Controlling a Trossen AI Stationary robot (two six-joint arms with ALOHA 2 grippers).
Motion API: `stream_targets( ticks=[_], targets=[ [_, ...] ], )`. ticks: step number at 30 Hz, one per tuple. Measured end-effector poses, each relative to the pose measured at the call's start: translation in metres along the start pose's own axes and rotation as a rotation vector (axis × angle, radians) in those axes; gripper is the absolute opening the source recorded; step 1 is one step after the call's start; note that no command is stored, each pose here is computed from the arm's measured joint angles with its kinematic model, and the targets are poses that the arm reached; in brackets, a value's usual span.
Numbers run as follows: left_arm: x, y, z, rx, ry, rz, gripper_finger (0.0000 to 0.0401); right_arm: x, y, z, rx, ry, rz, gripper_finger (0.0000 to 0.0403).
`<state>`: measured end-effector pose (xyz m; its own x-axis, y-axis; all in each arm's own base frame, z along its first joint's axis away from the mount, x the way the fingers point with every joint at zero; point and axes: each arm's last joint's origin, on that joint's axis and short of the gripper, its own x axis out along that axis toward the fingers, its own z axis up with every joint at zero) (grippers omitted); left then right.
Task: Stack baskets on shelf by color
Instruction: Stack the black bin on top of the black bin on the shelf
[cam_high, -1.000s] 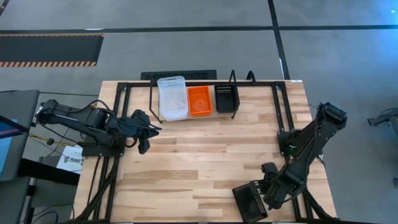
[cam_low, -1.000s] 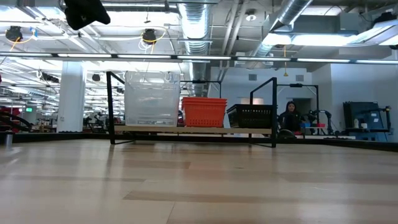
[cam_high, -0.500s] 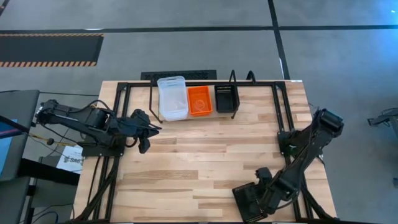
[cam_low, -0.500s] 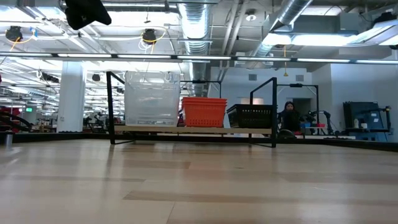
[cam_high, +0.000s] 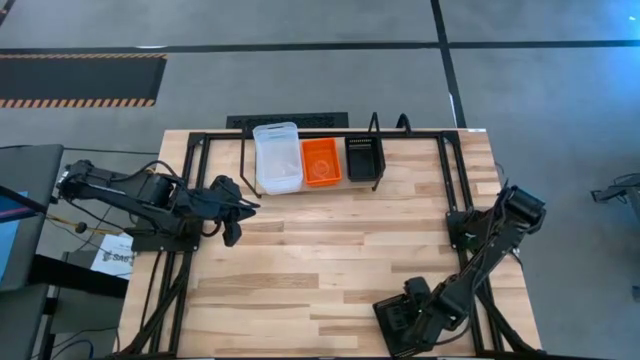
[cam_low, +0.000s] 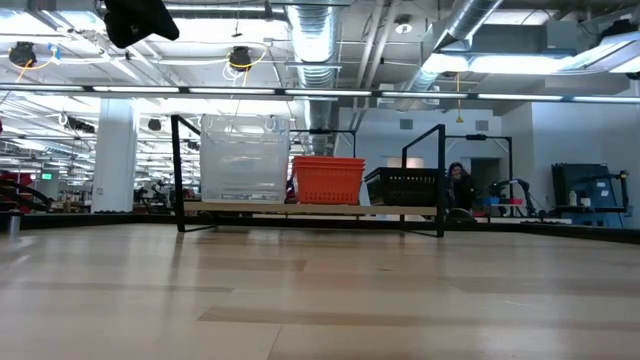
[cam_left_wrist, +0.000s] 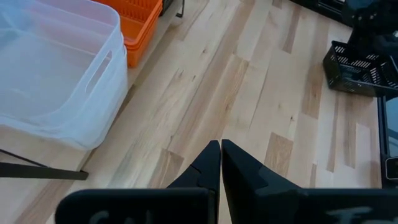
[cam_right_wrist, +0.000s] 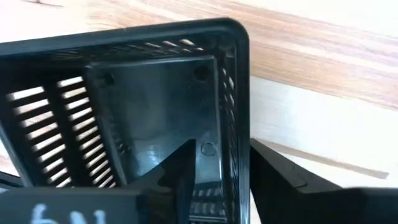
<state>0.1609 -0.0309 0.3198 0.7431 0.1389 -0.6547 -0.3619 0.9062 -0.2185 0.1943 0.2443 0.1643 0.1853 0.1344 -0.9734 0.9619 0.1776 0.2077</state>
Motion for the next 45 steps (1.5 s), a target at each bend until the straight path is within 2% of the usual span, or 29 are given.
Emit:
stream_targets(
  ticks=[3, 8, 10, 15, 20, 27, 31, 36, 45],
  targets=[
    [0.000, 0.000, 0.000, 0.000, 0.000, 0.000, 0.0000, 0.000, 0.001, 0.002, 0.001, 0.009, -0.008, 0.0129],
    [0.000, 0.000, 0.000, 0.000, 0.001, 0.001, 0.0000, 0.000, 0.005, 0.006, -0.004, 0.005, -0.007, 0.0035],
    [0.000, 0.000, 0.000, 0.000, 0.001, 0.001, 0.0000, 0.001, 0.006, 0.008, -0.008, 0.002, -0.007, 0.0013],
    [0.000, 0.000, 0.000, 0.001, 0.001, 0.000, 0.0000, 0.001, 0.014, 0.025, 0.025, -0.047, -0.020, 0.0010],
    [0.000, 0.000, 0.000, 0.001, 0.007, -0.008, 0.0000, -0.011, 0.034, 0.047, 0.010, -0.147, 0.037, 0.0006],
    [0.000, 0.000, -0.001, 0.001, 0.015, -0.019, 0.0000, -0.069, 0.076, 0.077, -0.085, -0.284, 0.153, 0.0004],
    [0.000, -0.001, -0.001, 0.001, 0.018, -0.023, 0.0000, -0.111, 0.092, 0.100, -0.152, -0.371, 0.127, 0.0004],
    [0.000, -0.001, -0.001, 0.010, 0.018, -0.023, 0.0000, -0.151, 0.100, 0.142, -0.162, -0.439, 0.019, 0.0004],
    [0.000, -0.001, -0.001, 0.036, 0.020, -0.025, 0.0000, -0.190, 0.110, 0.247, -0.191, -0.529, 0.006, 0.0003]
  ],
)
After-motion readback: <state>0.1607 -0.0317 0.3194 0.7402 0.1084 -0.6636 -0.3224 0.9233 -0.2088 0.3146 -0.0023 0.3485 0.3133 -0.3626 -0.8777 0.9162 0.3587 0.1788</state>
